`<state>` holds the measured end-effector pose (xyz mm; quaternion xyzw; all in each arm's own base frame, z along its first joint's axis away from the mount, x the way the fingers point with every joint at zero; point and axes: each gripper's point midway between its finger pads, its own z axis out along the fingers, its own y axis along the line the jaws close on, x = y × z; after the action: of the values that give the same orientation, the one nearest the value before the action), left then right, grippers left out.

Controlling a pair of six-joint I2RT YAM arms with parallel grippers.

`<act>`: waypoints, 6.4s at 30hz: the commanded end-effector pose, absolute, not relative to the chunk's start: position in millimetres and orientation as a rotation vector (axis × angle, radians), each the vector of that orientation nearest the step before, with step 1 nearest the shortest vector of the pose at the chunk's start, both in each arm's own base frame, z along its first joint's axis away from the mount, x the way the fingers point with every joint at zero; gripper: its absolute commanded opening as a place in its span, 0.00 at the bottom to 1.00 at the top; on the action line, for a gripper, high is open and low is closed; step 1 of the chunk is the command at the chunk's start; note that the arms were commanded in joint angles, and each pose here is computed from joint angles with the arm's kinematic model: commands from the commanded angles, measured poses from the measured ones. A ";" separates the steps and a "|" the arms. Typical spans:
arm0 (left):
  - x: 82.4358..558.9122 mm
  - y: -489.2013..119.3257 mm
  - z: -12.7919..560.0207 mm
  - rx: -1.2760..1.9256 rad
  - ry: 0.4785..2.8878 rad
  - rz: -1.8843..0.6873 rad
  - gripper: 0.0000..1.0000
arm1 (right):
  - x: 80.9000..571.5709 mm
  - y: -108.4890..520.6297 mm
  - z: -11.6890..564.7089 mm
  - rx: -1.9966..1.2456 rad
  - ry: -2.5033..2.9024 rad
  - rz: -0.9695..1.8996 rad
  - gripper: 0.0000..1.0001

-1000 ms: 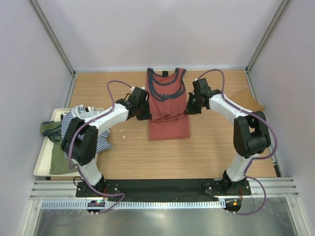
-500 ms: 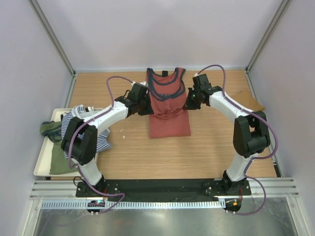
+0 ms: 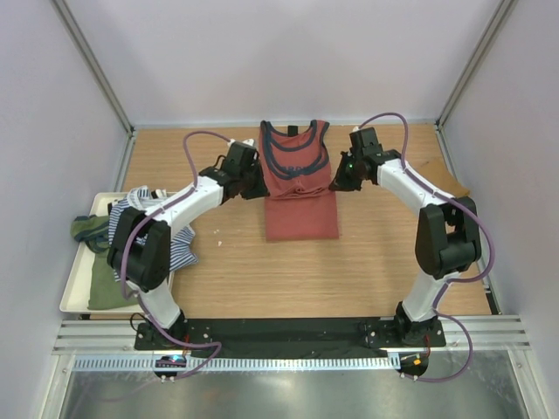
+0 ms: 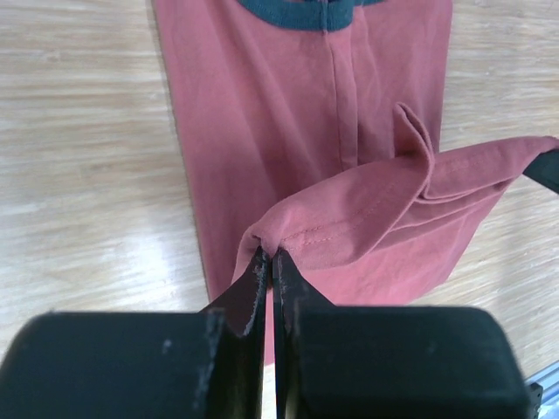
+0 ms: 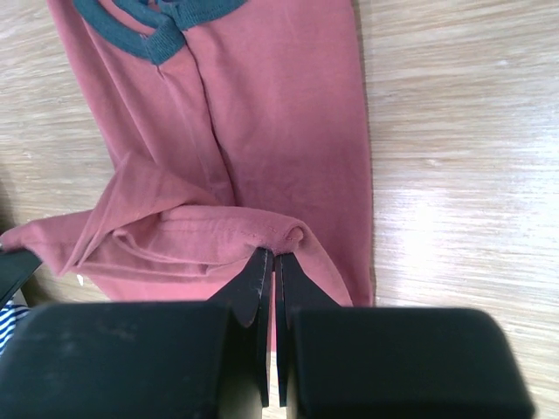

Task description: Fold and stack the tank tops

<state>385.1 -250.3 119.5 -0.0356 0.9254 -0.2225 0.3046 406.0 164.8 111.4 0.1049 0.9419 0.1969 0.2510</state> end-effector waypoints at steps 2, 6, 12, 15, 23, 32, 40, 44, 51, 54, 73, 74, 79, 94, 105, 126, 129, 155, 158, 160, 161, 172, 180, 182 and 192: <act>411.3 -258.1 125.7 -0.084 2.403 -0.633 0.00 | 433.1 170.3 129.3 0.273 2.487 0.589 0.01; 427.1 -263.7 113.7 -0.070 2.398 -0.624 0.00 | 446.1 170.2 123.7 0.294 2.465 0.578 0.02; 449.2 -266.3 107.7 -0.092 2.418 -0.657 0.14 | 476.7 170.6 124.9 0.326 2.403 0.578 0.34; 448.9 -260.7 119.3 -0.087 2.400 -0.646 0.54 | 474.4 162.8 133.6 0.340 2.356 0.544 0.55; 402.2 -243.7 157.1 -0.121 2.321 -0.711 0.65 | 427.5 152.0 165.4 0.268 2.258 0.584 0.62; 332.2 -260.5 106.5 -0.102 2.451 -0.788 0.66 | 353.6 154.7 90.9 0.209 2.480 0.655 0.62; 309.9 -270.5 74.5 -0.101 2.525 -0.799 0.58 | 321.3 157.1 55.2 0.195 2.585 0.706 0.49; 306.6 -271.0 54.5 -0.114 2.579 -0.787 0.50 | 313.6 161.3 42.4 0.196 2.629 0.743 0.46; 301.4 -265.1 38.2 -0.145 2.607 -0.756 0.27 | 301.4 169.5 33.5 0.195 2.653 0.828 0.21; 294.5 -261.1 31.4 -0.150 2.629 -0.745 0.09 | 294.6 167.8 29.9 0.205 2.677 0.826 0.10; 212.4 -226.8 45.0 -0.136 2.609 -0.739 0.48 | 215.5 152.8 62.4 0.203 2.637 0.839 0.46; 208.8 -223.5 46.7 -0.148 2.595 -0.740 0.56 | 213.2 152.7 63.7 0.202 2.626 0.843 0.50; 202.7 -214.4 45.5 -0.169 2.585 -0.719 0.65 | 205.0 157.1 55.7 0.201 2.630 0.874 0.53; 234.1 -242.8 33.2 -0.154 2.614 -0.727 0.62 | 232.3 178.7 39.0 0.190 2.663 0.960 0.53; 220.7 -239.4 24.7 -0.145 2.645 -0.749 0.00 | 222.6 188.2 39.1 0.124 2.686 1.002 0.01; 137.4 -235.1 71.2 -0.080 2.594 -0.901 0.00 | 140.4 175.9 86.2 0.095 2.616 0.974 0.05; 134.3 -231.6 64.0 -0.089 2.608 -0.892 0.00 | 140.4 176.2 85.9 0.065 2.601 0.981 0.47; 135.8 -223.4 48.2 -0.140 2.637 -0.930 0.00 | 145.5 195.7 63.3 -0.027 2.619 0.859 0.61; 135.1 -223.0 45.1 -0.139 2.643 -0.926 0.00 | 134.9 194.2 56.5 -0.012 2.630 0.894 0.61; 134.8 -223.8 44.9 -0.136 2.645 -0.930 0.00 | 131.4 195.0 51.9 -0.015 2.642 0.911 0.61; 135.4 -224.4 45.7 -0.136 2.643 -0.933 0.00 | 131.2 196.2 51.8 -0.016 2.644 0.918 0.59; 133.5 -223.8 44.4 -0.140 2.645 -0.939 0.00 | 125.0 209.7 37.0 -0.034 2.675 1.000 0.43; 129.5 -226.8 46.3 -0.130 2.651 -0.973 0.00 | 116.7 213.5 36.1 -0.043 2.698 1.039 0.01; 127.6 -227.9 52.9 -0.123 2.640 -0.977 0.00 | 116.6 215.2 46.0 -0.055 2.670 1.063 0.01; 115.7 -231.1 112.4 -0.070 2.528 -1.022 0.00 | 113.6 207.9 124.1 -0.103 2.541 1.091 0.01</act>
<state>113.9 -231.0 88.6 -0.0155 0.9153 -0.3555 0.1886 117.3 209.6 98.4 -0.0247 0.9070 0.3817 0.1759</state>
